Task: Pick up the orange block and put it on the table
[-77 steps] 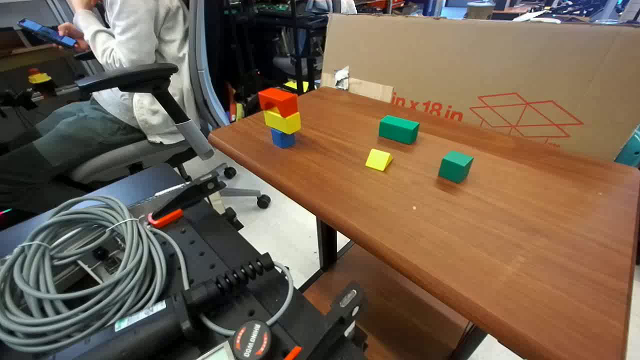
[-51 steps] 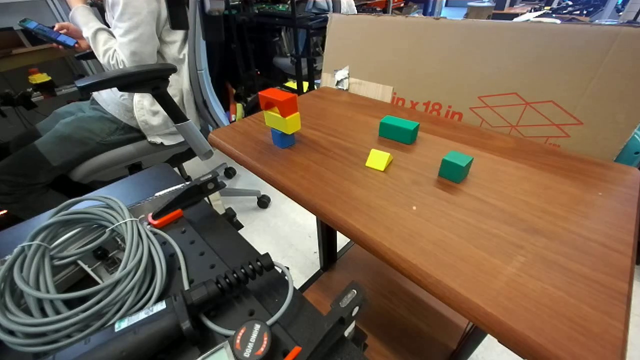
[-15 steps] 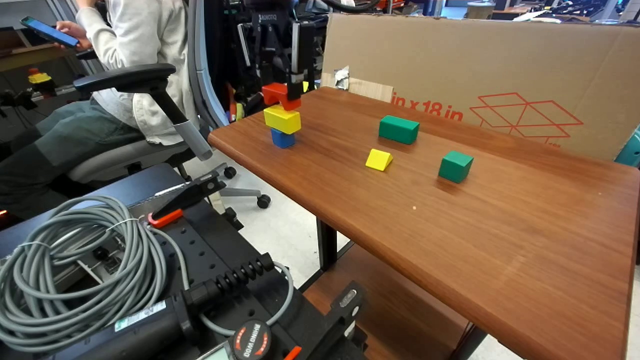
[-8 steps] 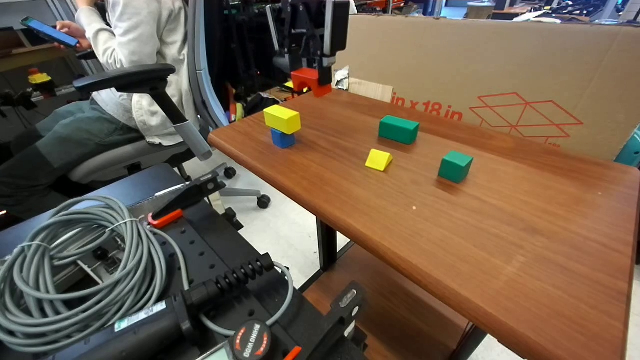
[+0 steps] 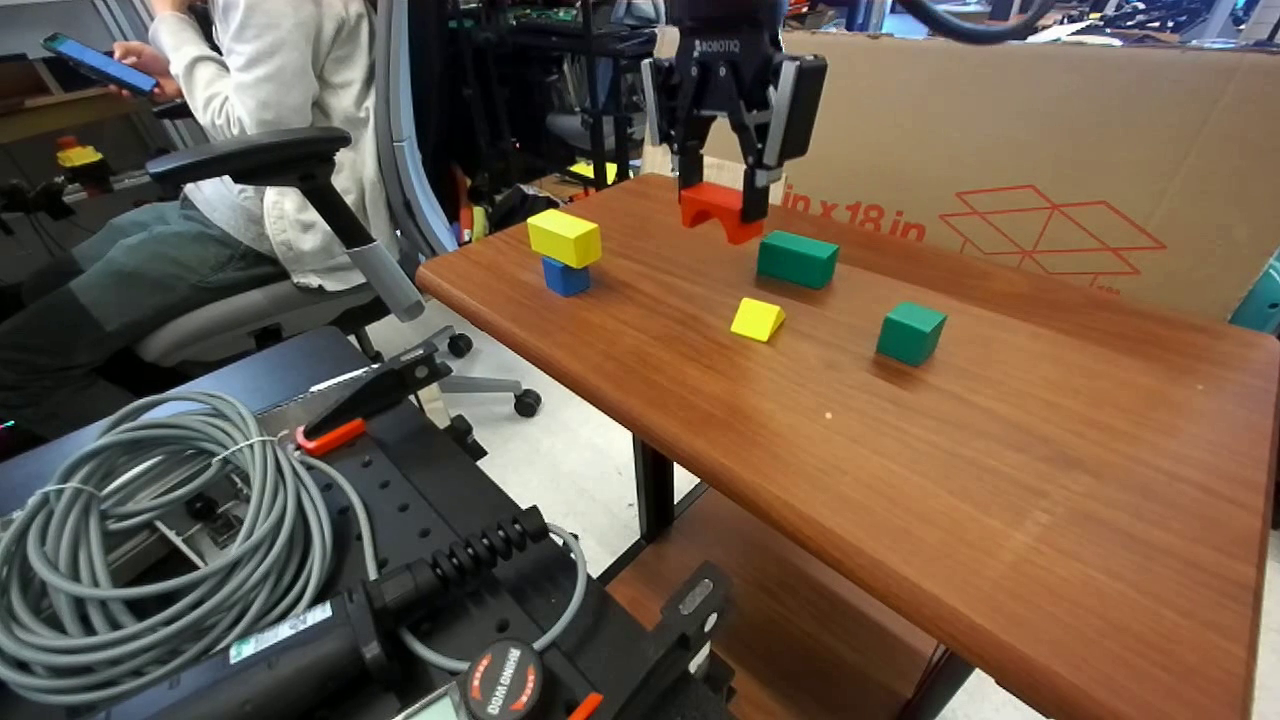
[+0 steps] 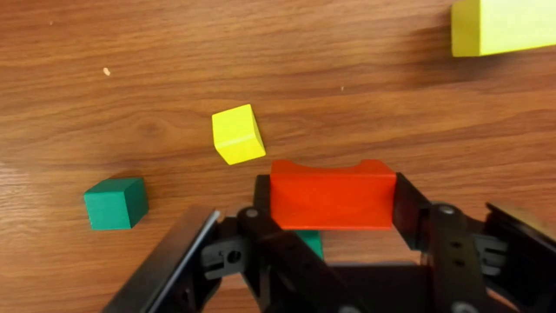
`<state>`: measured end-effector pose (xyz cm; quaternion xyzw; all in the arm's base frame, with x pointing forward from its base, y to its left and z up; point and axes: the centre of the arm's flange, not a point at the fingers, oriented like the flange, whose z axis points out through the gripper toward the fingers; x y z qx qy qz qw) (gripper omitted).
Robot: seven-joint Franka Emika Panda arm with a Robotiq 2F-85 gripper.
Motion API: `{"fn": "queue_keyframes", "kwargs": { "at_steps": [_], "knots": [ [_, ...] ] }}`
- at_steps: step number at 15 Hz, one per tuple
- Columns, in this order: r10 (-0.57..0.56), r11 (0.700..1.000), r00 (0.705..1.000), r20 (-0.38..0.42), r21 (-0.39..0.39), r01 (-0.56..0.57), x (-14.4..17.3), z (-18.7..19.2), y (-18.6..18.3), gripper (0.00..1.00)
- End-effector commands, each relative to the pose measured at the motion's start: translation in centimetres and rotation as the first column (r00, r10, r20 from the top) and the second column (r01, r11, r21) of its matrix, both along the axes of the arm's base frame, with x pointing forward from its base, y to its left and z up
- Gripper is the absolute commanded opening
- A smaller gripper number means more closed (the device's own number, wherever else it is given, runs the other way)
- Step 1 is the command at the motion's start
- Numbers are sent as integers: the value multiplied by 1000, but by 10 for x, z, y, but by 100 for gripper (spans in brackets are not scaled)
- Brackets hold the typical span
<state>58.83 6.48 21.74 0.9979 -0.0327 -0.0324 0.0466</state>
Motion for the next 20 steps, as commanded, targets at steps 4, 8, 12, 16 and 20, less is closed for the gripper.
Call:
{"fn": "queue_keyframes", "kwargs": {
  "at_steps": [4, 8, 12, 16, 20],
  "knots": [
    [34, 999, 998, -49, 35, -32, 33, -46, 0, 41],
    [84, 995, 995, -58, 51, -81, 34, -56, 21, 41],
    [103, 993, 993, -63, 62, -99, 36, -56, 32, 41],
    [93, 993, 994, -54, 72, -89, 32, -45, 31, 100],
    [82, 994, 996, -28, 70, -80, 14, -12, 29, 100]
  ]
}}
